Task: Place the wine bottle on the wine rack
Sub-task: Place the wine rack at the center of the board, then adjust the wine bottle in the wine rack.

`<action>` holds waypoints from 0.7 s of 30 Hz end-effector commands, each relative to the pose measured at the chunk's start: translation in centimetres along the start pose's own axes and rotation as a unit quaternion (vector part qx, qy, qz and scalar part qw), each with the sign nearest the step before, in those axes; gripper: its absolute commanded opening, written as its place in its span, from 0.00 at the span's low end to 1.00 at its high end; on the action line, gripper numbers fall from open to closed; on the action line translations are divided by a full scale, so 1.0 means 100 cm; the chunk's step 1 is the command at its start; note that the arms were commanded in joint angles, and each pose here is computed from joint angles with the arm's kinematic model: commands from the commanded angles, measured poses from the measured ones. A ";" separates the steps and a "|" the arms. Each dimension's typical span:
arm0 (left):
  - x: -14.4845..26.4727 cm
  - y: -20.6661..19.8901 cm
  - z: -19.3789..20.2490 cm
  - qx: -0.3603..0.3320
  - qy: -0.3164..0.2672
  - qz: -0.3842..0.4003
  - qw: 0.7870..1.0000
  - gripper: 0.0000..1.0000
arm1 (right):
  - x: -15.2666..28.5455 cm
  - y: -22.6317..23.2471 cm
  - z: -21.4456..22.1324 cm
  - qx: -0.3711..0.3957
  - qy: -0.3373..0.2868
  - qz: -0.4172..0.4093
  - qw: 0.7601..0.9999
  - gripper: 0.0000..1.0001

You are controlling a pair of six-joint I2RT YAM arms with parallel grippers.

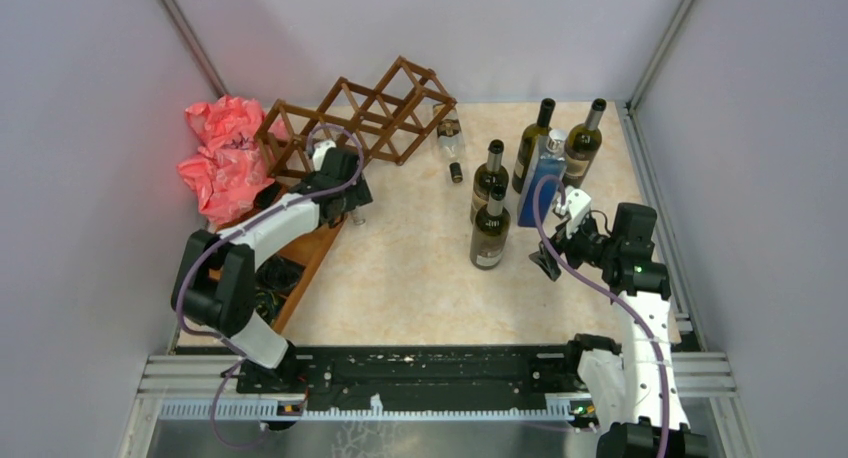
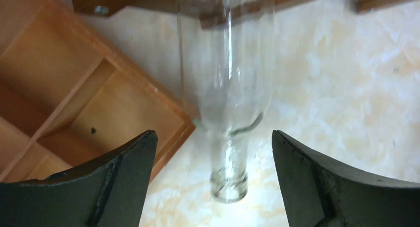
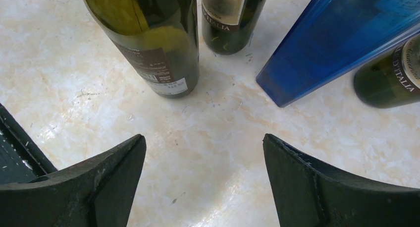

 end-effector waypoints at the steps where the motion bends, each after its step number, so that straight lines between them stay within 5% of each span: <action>1: 0.018 0.004 0.005 0.010 0.000 0.051 0.999 0.92 | 0.000 -0.002 -0.007 0.024 -0.015 0.002 1.000 0.87; 11: 0.023 0.008 0.022 0.024 0.013 0.088 0.996 0.91 | -0.001 -0.002 -0.006 0.024 -0.014 0.003 1.000 0.87; 21: 0.057 0.011 0.047 0.041 0.003 0.218 0.975 0.82 | 0.000 -0.002 -0.006 0.025 -0.014 0.004 1.000 0.87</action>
Point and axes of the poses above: each gripper's point midway between its finger pads, its own x axis back along the fingers, its own y axis along the line the jaws close on, z = x × y, the point moved 9 cm from there along x, back along the fingers
